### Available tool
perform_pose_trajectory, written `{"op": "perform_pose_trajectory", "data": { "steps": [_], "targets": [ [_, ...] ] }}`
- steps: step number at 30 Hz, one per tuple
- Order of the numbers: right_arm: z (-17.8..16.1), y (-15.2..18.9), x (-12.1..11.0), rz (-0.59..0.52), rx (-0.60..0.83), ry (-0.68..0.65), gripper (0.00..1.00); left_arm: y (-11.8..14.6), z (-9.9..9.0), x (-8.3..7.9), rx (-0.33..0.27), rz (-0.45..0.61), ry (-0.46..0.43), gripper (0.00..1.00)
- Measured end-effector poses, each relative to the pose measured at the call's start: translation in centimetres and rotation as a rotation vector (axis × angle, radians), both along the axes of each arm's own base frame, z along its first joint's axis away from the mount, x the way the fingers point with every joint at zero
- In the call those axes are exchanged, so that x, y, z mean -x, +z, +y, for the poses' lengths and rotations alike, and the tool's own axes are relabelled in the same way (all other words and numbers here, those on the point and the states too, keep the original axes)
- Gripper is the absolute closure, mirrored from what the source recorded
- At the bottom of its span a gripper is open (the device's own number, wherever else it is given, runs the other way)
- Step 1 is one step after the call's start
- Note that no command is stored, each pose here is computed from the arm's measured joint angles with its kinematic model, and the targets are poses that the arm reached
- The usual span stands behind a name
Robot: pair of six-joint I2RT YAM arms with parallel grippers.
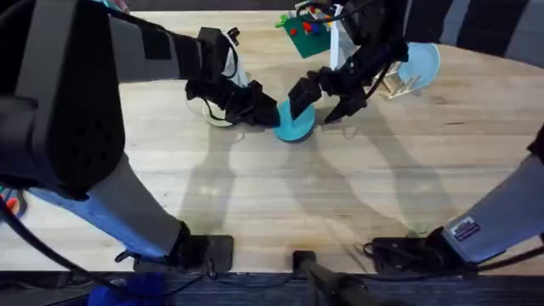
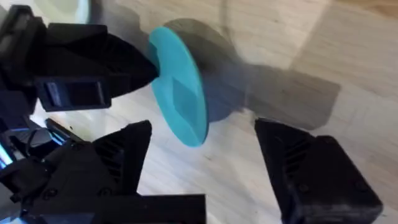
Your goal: Pick up the plates from the table one by one and place each into a slot on the dish rack.
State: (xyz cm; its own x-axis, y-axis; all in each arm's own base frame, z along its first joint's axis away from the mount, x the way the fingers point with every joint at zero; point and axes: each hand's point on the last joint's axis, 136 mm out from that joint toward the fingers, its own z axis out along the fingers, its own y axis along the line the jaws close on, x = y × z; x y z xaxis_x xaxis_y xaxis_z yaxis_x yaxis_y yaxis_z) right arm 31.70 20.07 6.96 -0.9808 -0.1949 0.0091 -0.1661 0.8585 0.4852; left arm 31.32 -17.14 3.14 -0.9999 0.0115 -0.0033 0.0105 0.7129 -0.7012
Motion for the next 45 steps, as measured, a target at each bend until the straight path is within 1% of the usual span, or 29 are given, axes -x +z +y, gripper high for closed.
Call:
{"op": "perform_pose_trajectory", "data": {
  "steps": [12,18,23,29,40,42,43,45],
  "targets": [
    [1.9,0.2,-0.7,-0.054,-0.057,0.02,0.006,0.0,0.0,0.0,0.0,0.0,0.0,0.961],
    [2.2,0.2,-0.6,-0.057,-0.059,0.029,0.006,0.0,0.0,0.0,0.0,-0.001,0.0,0.959],
    [2.4,0.2,-0.9,-0.071,-0.064,0.029,0.006,0.0,0.0,0.0,0.0,-0.002,0.0,0.96],
    [2.3,-1.3,-0.8,-0.027,-0.051,0.022,0.006,0.0,0.0,0.0,0.0,-0.001,0.001,0.96],
    [2.4,-1.2,-0.9,-0.025,-0.06,0.016,0.006,0.0,0.0,0.0,0.0,0.001,0.002,0.96],
    [2.3,-1.3,-0.9,-0.025,-0.059,0.016,0.034,0.0,0.0,0.0,0.0,0.001,0.002,0.96],
    [2.3,-1.3,-0.9,-0.027,-0.059,0.016,0.09,0.0,0.0,0.0,0.0,0.001,0.002,0.961],
    [2.4,-1.6,-0.8,-0.019,-0.058,0.015,0.301,0.0,0.0,0.0,0.0,0.001,0.002,0.959]
  ]
}}
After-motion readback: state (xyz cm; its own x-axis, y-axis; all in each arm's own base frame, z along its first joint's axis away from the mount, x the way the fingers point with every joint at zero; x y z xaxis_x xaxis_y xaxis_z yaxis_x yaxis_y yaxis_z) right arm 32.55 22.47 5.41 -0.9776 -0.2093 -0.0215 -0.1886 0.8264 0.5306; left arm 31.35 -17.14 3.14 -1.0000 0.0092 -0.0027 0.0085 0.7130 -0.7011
